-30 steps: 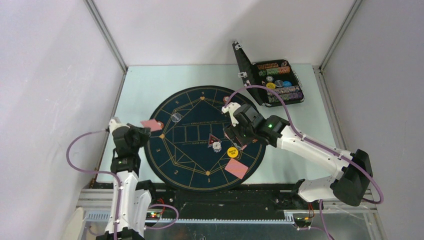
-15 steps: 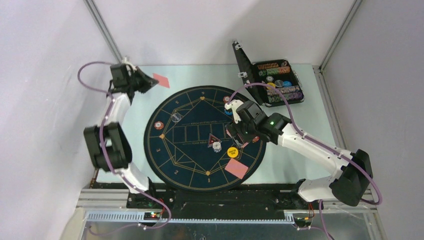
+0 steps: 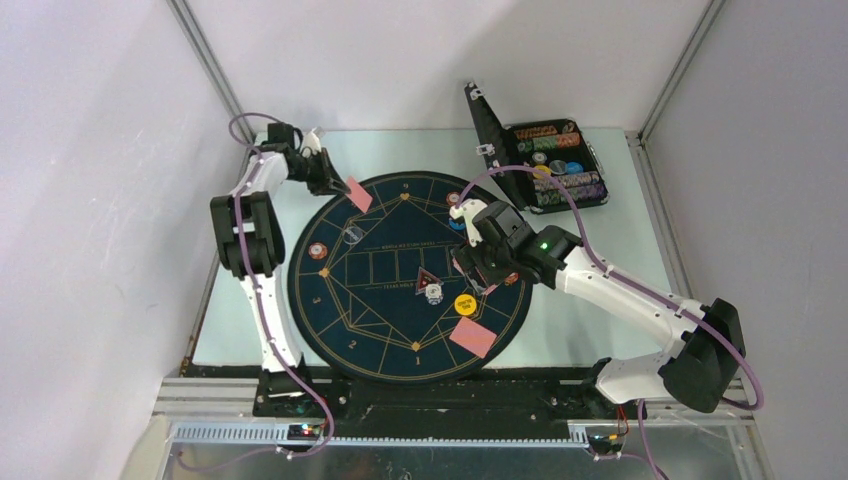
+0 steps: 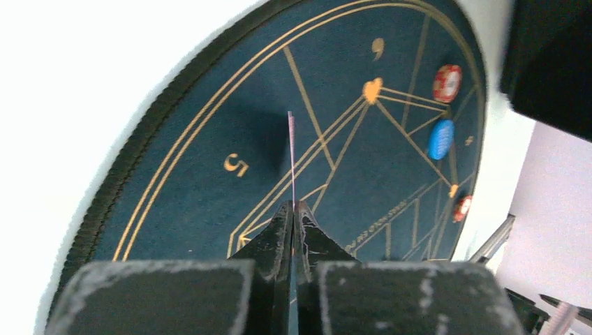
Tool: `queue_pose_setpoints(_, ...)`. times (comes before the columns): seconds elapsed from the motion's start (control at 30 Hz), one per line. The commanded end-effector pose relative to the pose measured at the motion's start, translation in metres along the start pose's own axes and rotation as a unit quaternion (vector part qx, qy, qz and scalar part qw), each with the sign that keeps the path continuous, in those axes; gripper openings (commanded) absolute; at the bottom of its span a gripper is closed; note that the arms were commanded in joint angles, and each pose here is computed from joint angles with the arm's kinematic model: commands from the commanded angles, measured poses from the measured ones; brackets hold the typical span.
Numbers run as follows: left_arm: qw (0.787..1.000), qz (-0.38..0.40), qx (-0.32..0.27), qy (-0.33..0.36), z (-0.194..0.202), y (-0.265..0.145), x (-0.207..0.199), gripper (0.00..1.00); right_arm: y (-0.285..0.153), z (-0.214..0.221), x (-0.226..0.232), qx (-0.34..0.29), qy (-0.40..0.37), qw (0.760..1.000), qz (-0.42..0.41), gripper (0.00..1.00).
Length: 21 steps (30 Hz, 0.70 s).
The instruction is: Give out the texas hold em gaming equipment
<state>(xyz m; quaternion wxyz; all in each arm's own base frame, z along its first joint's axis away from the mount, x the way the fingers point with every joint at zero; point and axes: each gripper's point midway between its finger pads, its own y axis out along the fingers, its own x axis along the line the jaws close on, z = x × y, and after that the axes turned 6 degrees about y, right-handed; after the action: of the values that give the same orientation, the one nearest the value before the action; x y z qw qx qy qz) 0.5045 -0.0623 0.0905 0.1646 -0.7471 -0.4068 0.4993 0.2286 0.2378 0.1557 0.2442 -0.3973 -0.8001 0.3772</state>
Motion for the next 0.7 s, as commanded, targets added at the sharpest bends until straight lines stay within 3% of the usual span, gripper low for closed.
queue_pose_setpoints(0.0, 0.998, -0.047, 0.035, 0.014, 0.009, 0.004, 0.016, 0.04, -0.008, -0.015, 0.001, -0.037, 0.003, 0.999, -0.003, 0.00)
queue_pose_setpoints(0.13, 0.995, -0.095, 0.041, 0.015, 0.007, 0.004, 0.035, 0.20, -0.008, -0.015, 0.001, -0.036, 0.001, 0.999, -0.002, 0.00)
queue_pose_setpoints(0.17, 0.994, -0.099, 0.042, 0.017, 0.006, 0.003, 0.035, 0.32, -0.008, -0.015, 0.001, -0.037, 0.001, 0.999, -0.002, 0.00)
queue_pose_setpoints(0.4, 0.990, -0.134, 0.016, 0.031, -0.010, -0.021, 0.027, 0.66, -0.010, -0.014, 0.004, -0.035, -0.007, 0.999, -0.004, 0.00)
queue_pose_setpoints(0.5, 0.991, -0.130, -0.020, 0.039, -0.025, -0.042, 0.004, 0.95, -0.010, -0.012, 0.006, -0.033, -0.011, 0.999, -0.003, 0.00)
queue_pose_setpoints(0.67, 0.989, -0.090, -0.101, 0.053, -0.039, -0.079, -0.050, 1.00, -0.010, -0.008, 0.012, -0.026, -0.019, 0.999, -0.009, 0.00)
